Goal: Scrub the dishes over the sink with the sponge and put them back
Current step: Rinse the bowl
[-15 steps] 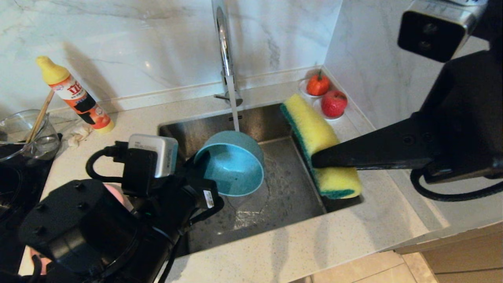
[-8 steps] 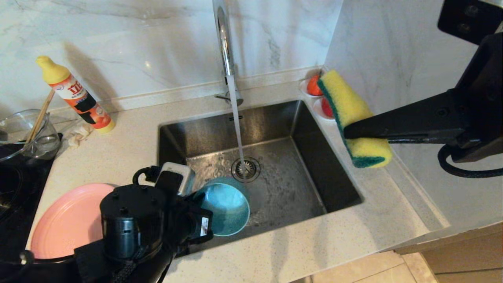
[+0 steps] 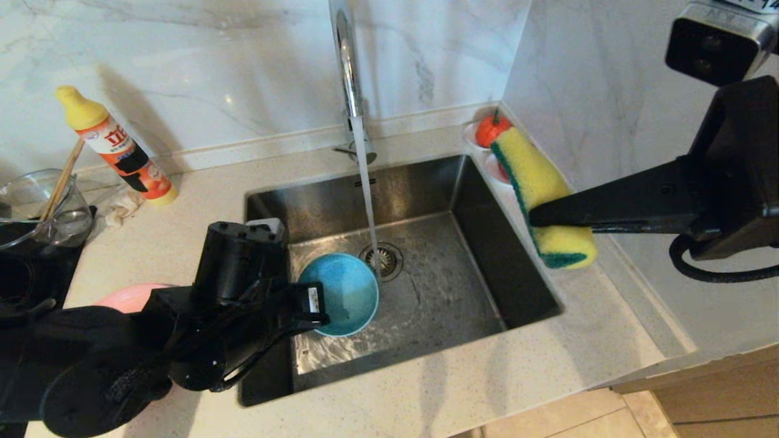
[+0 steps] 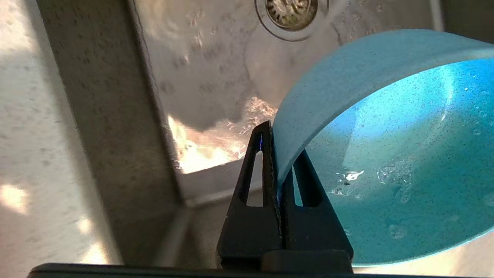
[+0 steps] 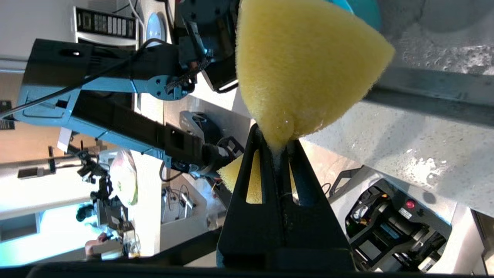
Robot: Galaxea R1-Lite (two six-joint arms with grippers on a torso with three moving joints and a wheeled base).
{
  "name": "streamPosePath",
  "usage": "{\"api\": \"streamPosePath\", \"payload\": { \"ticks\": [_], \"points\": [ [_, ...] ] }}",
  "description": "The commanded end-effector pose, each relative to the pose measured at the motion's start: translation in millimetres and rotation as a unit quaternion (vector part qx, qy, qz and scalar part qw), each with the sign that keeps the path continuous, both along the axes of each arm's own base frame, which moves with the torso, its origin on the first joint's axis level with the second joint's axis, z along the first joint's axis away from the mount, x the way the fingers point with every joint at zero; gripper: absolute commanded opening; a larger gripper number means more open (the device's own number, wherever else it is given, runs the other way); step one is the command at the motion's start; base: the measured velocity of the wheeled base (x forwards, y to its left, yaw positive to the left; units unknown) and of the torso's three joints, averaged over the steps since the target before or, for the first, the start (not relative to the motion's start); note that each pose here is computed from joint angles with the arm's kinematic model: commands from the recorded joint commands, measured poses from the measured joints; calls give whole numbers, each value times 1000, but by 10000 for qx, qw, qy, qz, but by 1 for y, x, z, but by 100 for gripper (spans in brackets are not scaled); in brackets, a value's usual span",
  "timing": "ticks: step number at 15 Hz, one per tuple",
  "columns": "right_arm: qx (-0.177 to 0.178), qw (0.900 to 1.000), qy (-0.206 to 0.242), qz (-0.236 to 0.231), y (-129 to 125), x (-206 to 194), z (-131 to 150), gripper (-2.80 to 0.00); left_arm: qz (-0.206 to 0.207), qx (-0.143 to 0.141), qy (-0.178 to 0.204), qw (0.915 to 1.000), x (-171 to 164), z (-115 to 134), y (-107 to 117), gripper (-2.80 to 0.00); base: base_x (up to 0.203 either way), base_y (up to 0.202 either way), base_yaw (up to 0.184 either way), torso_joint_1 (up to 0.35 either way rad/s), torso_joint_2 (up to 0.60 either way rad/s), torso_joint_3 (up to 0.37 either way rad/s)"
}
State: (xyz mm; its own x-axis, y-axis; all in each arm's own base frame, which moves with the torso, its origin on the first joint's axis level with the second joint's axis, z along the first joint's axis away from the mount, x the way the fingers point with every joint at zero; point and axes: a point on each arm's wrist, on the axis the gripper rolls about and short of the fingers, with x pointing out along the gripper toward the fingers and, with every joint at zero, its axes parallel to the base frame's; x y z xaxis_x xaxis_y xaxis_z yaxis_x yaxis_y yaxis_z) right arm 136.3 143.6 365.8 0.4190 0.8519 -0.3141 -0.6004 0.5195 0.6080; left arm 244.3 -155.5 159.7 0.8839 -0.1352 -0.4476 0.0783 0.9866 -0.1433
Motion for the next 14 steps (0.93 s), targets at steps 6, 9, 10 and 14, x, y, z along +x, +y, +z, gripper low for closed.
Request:
{"api": "streamPosePath", "payload": {
  "ticks": [6,9,10,14],
  "points": [
    [-47,9998,70,-160,-2,8,-10,-280,540,-891,325,9940,36,16,-13,-280,0,0,0,0,0,0],
    [-32,9998,54,-169,-3,7,-12,-280,610,-1169,428,9903,47,15,-18,-280,0,0,0,0,0,0],
    [-46,9998,69,-169,-3,7,-13,-280,649,-1492,438,9857,52,20,-17,-280,0,0,0,0,0,0],
    [-102,9998,114,-158,1,11,-20,-280,840,-1880,678,9762,71,13,-13,-280,0,0,0,0,0,0]
  ]
}}
